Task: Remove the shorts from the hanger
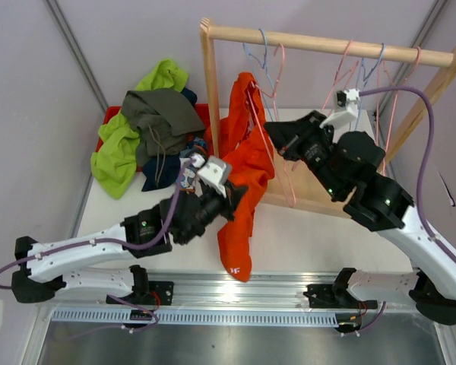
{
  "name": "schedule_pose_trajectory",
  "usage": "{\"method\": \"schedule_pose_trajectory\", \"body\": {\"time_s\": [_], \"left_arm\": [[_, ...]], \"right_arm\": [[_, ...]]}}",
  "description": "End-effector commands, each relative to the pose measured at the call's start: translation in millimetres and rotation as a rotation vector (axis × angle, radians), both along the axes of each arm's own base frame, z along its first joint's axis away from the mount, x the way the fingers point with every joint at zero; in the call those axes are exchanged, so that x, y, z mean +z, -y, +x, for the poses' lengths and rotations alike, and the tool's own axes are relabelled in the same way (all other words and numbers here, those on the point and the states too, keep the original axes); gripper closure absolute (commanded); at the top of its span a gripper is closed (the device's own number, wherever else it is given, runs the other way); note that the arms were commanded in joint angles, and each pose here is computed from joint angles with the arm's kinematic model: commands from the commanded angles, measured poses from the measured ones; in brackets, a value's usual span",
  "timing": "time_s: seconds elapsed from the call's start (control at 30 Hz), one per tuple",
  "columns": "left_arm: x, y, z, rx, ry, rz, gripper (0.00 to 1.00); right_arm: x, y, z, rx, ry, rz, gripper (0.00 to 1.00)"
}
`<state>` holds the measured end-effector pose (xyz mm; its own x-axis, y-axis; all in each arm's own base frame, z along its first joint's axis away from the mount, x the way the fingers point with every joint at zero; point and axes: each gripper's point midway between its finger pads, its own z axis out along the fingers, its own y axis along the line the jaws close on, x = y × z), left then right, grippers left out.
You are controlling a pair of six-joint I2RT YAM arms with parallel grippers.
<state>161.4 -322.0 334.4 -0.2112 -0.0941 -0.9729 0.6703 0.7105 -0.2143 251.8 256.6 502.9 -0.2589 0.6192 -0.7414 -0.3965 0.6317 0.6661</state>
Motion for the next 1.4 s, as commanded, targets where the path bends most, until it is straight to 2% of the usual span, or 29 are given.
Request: {"method": "schedule_pose_trajectory", "body": {"time_s": [0.0, 0.17, 0.2, 0.27, 0.37, 0.47, 0.5, 0.6, 0.67, 0.8, 0.97, 1.1, 1.2, 1.37], "left_arm": [[50, -25, 38, 0.091, 0.075, -0.035, 1.00], [65, -42, 87, 0.177, 0.089, -0.003, 1.00], [56, -45, 101, 0.194, 0.072, 0.034, 1.00], [63, -48, 112, 0.206, 0.072, 0.034, 1.00], [48, -51, 119, 0.211, 0.039, 0.070, 1.00], [39, -57, 107, 0.193, 0.003, 0.046, 1.00], [50, -65, 94, 0.179, 0.008, 0.001, 1.00], [27, -78, 66, 0.168, -0.041, -0.013, 1.00], [30, -101, 44, 0.170, -0.052, -0.045, 1.00], [13, -136, 21, 0.212, -0.104, 0.005, 1.00], [2, -186, 22, 0.377, -0.114, 0.123, 1.00], [17, -200, 32, 0.455, -0.064, 0.206, 1.00], [59, -209, 42, 0.500, 0.009, 0.196, 1.00], [134, -233, 57, 0.593, 0.125, 0.119, 1.00]], "right_arm": [[-2, 9, -27, 0.075, -0.087, 0.124, 1.00], [-11, 10, -48, 0.155, -0.161, 0.143, 1.00], [-7, 11, -52, 0.169, -0.157, 0.154, 1.00], [-2, 12, -55, 0.180, -0.152, 0.160, 1.00], [11, 16, -55, 0.174, -0.127, 0.158, 1.00], [27, 19, -49, 0.142, -0.080, 0.145, 1.00], [27, 14, -43, 0.128, -0.062, 0.111, 1.00], [48, 17, -32, 0.077, 0.005, 0.080, 1.00], [62, 10, -20, 0.061, 0.033, 0.065, 1.00], [73, -5, 7, 0.052, 0.060, 0.036, 1.00], [62, -23, 48, 0.040, 0.048, 0.018, 1.00], [42, -40, 77, 0.062, 0.013, -0.004, 1.00], [23, -48, 97, 0.067, -0.021, -0.021, 1.00], [-2, -54, 109, 0.076, -0.075, -0.050, 1.00]]}}
